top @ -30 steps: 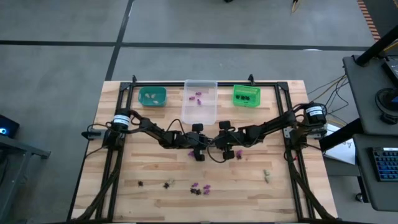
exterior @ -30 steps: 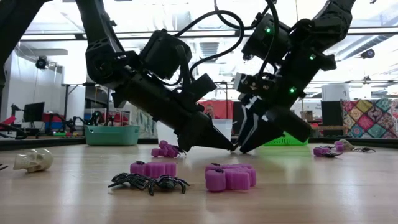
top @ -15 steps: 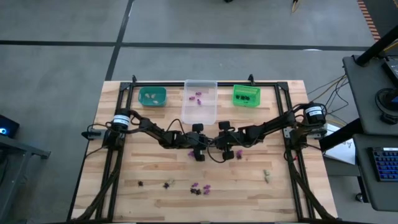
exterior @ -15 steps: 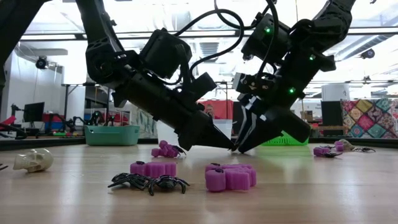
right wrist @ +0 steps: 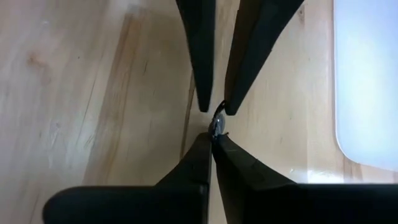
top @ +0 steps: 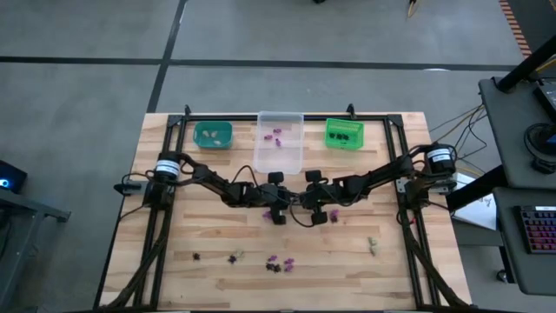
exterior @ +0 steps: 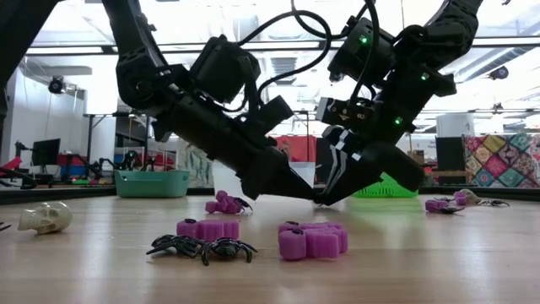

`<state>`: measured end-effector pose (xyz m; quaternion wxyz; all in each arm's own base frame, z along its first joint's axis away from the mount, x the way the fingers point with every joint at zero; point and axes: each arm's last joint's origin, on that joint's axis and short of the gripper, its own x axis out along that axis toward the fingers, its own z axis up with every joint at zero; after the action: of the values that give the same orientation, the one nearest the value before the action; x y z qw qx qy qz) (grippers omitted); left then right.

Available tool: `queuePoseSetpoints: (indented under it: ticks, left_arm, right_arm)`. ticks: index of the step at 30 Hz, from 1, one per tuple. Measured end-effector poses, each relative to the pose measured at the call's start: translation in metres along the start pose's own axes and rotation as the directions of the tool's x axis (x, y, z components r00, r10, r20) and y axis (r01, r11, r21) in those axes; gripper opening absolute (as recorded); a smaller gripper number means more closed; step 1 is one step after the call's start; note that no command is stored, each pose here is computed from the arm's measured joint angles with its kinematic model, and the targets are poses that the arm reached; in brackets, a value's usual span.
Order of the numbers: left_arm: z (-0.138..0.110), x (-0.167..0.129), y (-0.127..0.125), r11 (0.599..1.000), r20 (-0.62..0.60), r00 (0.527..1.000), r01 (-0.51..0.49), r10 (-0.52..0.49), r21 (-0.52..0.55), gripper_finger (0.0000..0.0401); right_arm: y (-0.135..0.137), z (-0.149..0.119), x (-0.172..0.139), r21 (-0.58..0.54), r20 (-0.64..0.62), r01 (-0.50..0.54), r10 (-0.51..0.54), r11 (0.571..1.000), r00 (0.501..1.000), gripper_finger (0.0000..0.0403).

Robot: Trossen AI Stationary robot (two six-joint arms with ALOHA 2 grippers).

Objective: Sort Halloween decoration
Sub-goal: Put the black spider toy into the green bin

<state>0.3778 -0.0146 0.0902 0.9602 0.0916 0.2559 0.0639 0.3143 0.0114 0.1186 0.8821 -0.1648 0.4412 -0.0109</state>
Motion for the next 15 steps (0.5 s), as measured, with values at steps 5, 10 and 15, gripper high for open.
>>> queuePoseSetpoints:
  ticks: [5, 10, 15]
  left_arm:
    - [0.008, -0.010, 0.003, 1.000, -0.042, 0.999, 0.003, -0.002, 0.013, 0.0078]
    - [0.022, -0.027, 0.009, 1.000, -0.084, 0.996, 0.007, -0.005, 0.022, 0.0093]
    - [0.042, -0.049, 0.016, 1.000, -0.081, 0.997, 0.004, -0.004, 0.003, 0.0093]
  right_arm:
    - [-0.001, 0.001, -0.003, 0.052, 0.007, 0.004, -0.004, 0.999, 1.000, 0.0009]
    - [-0.012, 0.012, -0.016, 0.133, -0.048, 0.009, -0.003, 0.991, 0.999, 0.0009]
    - [-0.044, 0.030, -0.041, 0.200, -0.196, 0.107, -0.067, 0.974, 0.978, 0.0009]
